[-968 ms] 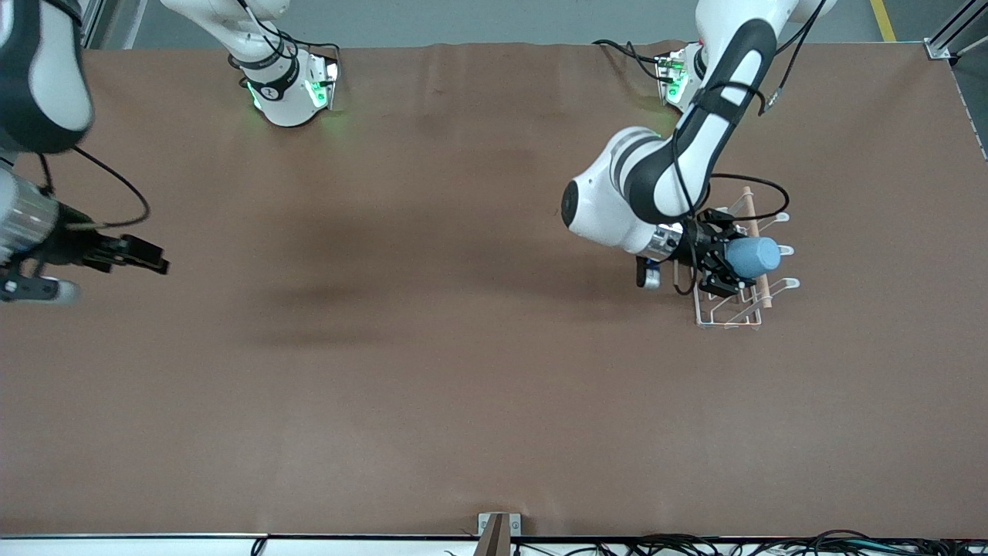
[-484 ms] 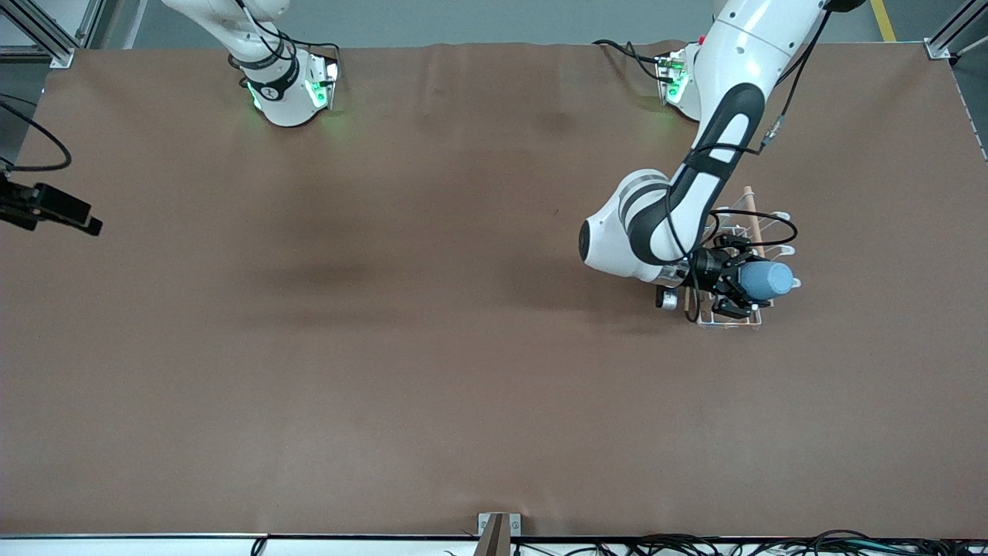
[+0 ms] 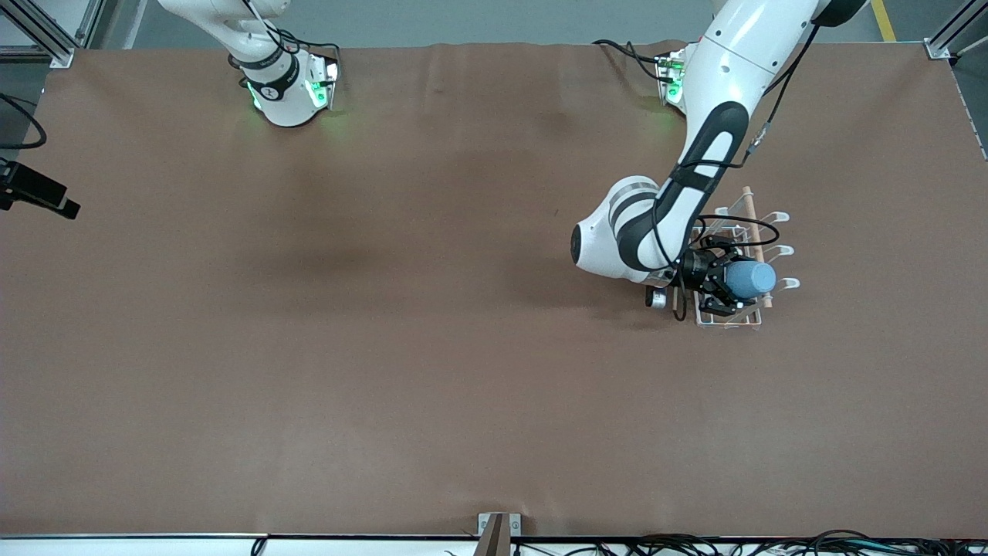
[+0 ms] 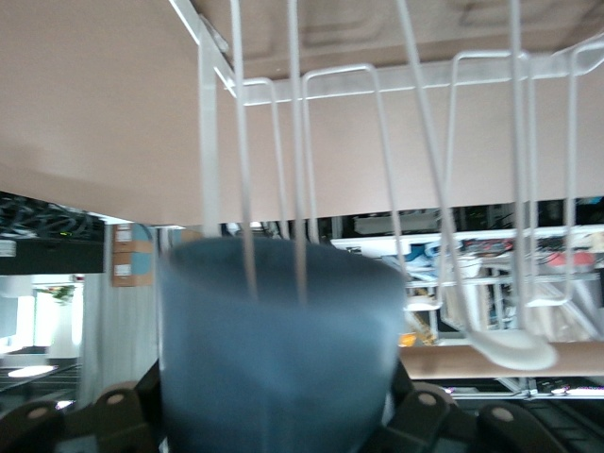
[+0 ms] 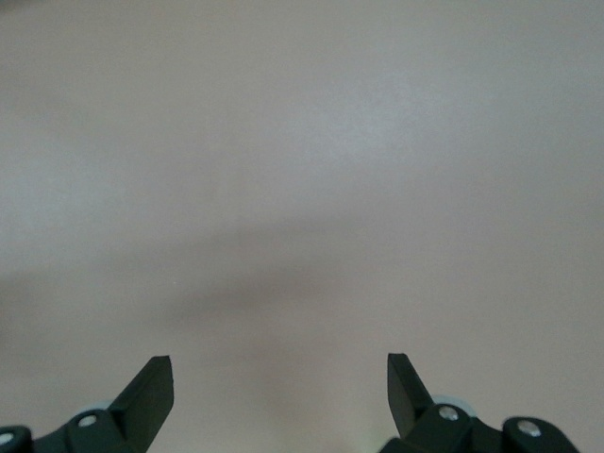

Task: Hang cup on cup holder
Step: 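Lower the cup onto a holder hook with the left gripper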

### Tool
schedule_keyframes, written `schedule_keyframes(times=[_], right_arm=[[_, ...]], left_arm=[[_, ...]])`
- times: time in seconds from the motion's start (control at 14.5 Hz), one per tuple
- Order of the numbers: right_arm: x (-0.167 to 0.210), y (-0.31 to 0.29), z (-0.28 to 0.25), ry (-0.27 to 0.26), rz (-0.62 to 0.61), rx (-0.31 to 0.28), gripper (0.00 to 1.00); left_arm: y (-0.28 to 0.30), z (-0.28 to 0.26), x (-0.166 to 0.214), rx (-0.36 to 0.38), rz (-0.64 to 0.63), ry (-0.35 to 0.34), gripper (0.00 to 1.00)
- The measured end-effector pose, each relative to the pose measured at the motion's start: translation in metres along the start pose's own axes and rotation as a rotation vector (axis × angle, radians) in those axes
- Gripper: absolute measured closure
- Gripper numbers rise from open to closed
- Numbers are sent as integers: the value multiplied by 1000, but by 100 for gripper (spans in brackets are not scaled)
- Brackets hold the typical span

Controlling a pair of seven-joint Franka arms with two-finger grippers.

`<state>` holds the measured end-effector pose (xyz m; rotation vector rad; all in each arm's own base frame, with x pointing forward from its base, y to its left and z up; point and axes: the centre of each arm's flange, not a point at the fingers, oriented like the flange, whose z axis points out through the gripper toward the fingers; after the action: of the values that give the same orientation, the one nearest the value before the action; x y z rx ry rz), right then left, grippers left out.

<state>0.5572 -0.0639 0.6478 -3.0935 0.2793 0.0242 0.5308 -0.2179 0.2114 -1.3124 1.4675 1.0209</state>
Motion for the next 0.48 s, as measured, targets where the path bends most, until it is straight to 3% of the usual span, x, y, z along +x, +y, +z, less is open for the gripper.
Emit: schedule_keyframes(times=[0.14,0.35,0.48], right_arm=[[0,0,0,2,0,1,0],[-1,-10,0,1,-18,0,0],[-1,-12,0,1,-24,0,0]], left_arm=[[-2,-3,-8,-32,-37,-10,1],[-14,-13,-26,-40,-127,13,0],[-25,-19,-51,-47,-275,38,0]])
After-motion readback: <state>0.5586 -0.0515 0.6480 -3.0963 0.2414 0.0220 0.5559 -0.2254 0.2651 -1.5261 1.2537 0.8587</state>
